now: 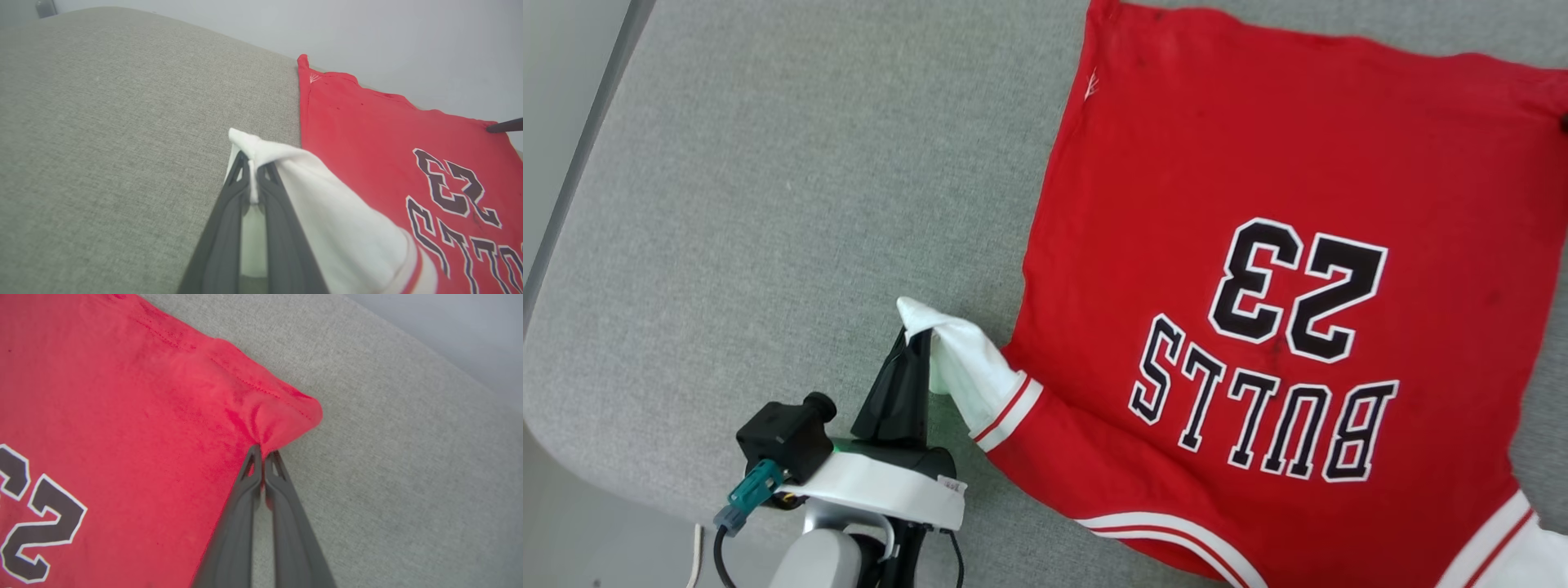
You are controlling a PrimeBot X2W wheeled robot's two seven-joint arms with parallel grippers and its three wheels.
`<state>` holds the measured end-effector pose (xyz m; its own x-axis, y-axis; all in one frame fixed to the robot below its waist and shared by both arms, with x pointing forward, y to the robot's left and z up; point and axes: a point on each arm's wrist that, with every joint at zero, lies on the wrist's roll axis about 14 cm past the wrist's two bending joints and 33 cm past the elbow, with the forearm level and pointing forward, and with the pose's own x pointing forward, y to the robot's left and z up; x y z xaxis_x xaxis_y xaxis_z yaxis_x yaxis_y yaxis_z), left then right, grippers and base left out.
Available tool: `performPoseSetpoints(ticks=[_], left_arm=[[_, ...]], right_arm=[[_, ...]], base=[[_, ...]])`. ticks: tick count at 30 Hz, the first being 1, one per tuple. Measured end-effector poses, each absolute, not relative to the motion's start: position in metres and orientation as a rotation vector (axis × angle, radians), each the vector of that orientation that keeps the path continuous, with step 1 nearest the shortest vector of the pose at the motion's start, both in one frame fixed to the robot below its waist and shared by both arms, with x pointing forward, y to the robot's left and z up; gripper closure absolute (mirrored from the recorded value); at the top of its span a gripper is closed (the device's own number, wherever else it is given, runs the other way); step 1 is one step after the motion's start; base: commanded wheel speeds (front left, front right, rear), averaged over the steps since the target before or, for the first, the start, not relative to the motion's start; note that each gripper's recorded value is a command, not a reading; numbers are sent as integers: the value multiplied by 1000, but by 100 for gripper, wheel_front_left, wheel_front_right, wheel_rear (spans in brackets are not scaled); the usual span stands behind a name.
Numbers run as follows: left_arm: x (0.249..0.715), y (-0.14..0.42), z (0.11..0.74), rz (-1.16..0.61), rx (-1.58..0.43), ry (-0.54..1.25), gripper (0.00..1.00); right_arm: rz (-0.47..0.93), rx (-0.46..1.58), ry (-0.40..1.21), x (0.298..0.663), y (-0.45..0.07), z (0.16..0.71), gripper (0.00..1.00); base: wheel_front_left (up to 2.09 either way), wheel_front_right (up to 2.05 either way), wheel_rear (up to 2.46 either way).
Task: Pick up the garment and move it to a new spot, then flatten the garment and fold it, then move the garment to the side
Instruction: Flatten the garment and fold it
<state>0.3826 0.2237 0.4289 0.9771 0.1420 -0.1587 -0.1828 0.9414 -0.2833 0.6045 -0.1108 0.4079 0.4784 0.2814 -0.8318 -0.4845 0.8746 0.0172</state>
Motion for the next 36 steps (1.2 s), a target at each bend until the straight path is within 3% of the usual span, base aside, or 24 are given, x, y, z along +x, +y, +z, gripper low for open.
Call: performPoseSetpoints(ticks=[8,13,26,36], left_arm=[[368,222,444,153,-301,100,100],[358,221,453,146,-295,84,100],[338,211,473,95,-300,52,100],[331,208,475,79,-296,57,100]], right_arm=[[458,-215,834,584,-136,460,100],[459,-210,785,553,-156,478,100],[377,-123,899,415,-227,460,100],[295,29,1134,302,-241,396,100]], base=[[0,0,0],[0,0,0],[0,0,0],[0,0,0]])
